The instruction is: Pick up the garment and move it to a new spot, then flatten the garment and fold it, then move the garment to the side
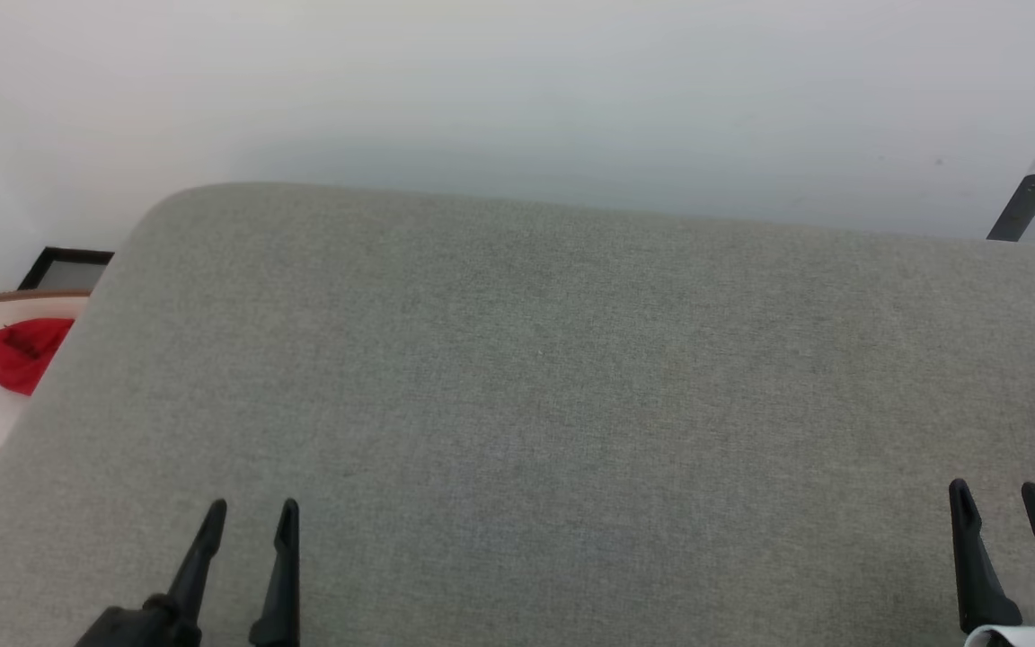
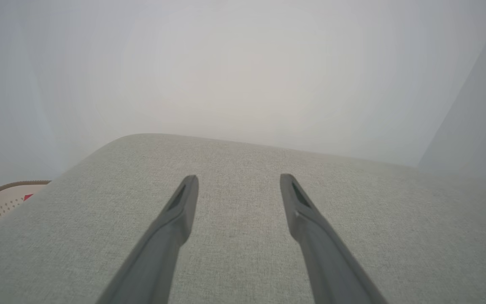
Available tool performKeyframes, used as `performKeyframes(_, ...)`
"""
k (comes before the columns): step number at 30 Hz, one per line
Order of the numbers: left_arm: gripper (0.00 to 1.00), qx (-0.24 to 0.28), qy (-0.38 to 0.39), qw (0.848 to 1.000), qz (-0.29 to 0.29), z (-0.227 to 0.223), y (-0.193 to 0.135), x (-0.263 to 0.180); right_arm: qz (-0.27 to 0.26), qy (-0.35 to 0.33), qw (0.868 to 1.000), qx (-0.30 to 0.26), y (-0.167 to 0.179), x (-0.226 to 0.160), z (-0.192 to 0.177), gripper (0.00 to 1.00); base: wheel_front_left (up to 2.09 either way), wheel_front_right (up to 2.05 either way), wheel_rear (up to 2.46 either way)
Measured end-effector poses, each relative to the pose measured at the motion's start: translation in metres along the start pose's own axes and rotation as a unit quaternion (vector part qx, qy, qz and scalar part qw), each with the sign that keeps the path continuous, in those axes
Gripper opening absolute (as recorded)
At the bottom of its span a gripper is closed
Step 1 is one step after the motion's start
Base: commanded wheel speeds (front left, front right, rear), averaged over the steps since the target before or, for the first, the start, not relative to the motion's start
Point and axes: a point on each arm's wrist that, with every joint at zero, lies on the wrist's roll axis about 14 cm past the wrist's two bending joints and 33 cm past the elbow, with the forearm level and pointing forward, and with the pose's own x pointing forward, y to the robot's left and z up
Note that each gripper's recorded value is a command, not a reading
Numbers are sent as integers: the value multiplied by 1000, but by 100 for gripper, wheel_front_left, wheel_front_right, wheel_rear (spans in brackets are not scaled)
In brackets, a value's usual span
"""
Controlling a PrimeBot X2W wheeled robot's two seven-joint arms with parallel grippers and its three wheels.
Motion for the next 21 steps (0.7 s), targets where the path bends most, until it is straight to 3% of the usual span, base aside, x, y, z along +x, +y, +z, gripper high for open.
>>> performKeyframes(21,100,3,10,1000,-6,-6,-5,-5,-6,5,1000,2,2,-8,0,100,0,0,0)
